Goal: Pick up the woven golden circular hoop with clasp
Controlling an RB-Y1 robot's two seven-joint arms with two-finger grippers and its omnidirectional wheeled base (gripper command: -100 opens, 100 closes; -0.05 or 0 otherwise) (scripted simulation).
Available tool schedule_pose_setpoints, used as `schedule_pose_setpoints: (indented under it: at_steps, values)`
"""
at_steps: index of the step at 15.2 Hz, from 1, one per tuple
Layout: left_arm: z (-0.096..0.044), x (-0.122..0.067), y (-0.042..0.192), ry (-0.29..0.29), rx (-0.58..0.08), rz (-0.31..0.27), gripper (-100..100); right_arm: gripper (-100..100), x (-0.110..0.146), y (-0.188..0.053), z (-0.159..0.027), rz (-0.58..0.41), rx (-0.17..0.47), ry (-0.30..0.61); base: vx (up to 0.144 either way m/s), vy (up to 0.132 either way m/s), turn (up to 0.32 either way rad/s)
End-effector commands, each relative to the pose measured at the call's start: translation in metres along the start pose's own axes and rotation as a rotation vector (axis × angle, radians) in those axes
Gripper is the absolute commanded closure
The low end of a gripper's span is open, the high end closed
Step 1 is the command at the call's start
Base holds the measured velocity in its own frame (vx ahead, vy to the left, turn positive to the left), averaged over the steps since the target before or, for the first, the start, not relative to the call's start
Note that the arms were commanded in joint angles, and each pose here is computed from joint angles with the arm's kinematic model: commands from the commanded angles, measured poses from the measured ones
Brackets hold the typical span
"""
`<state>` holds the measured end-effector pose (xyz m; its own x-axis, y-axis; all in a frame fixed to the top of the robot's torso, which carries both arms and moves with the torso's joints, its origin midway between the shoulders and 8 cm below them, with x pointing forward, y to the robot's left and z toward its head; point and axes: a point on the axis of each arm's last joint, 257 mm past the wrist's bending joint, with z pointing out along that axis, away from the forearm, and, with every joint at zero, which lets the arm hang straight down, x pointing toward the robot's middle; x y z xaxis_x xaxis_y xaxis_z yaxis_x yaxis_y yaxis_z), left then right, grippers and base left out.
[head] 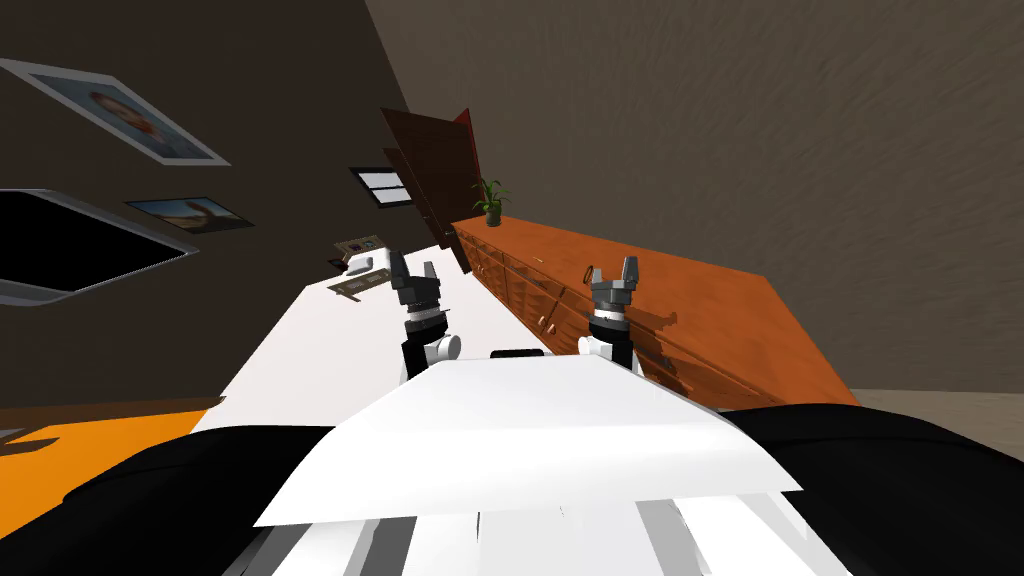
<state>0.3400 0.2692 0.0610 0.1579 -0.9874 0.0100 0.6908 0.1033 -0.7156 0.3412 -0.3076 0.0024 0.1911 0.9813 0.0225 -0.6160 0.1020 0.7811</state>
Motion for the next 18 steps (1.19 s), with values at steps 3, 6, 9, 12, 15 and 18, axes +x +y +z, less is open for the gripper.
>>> schedule_pose_setpoints:
  at_steps: [3,6,9,12,15,18]
  values:
    - [0.0,0.0,0.0,0.0,0.0,0.0,0,-100,0.014,-0.003,0.003,-0.049,0.001,0.084,-0.028,-0.009,0.008]
    - [0.0,0.0,0.0,0.0,0.0,0.0,0,-100,0.029,-0.008,0.007,-0.106,0.0,0.164,-0.07,-0.018,0.019]
    - [0.0,0.0,0.0,0.0,0.0,0.0,0,-100,0.048,-0.016,0.01,-0.179,-0.005,0.249,-0.072,-0.027,0.026]
    - [0.0,0.0,0.0,0.0,0.0,0.0,0,-100,0.059,-0.022,0.011,-0.228,-0.011,0.306,-0.084,-0.033,0.035]
    - [0.0,0.0,0.0,0.0,0.0,0.0,0,-100,0.08,-0.034,0.014,-0.329,-0.027,0.403,-0.078,-0.035,0.039]
    - [0.0,0.0,0.0,0.0,0.0,0.0,0,-100,0.091,-0.041,0.015,-0.391,-0.04,0.455,-0.078,-0.035,0.039]
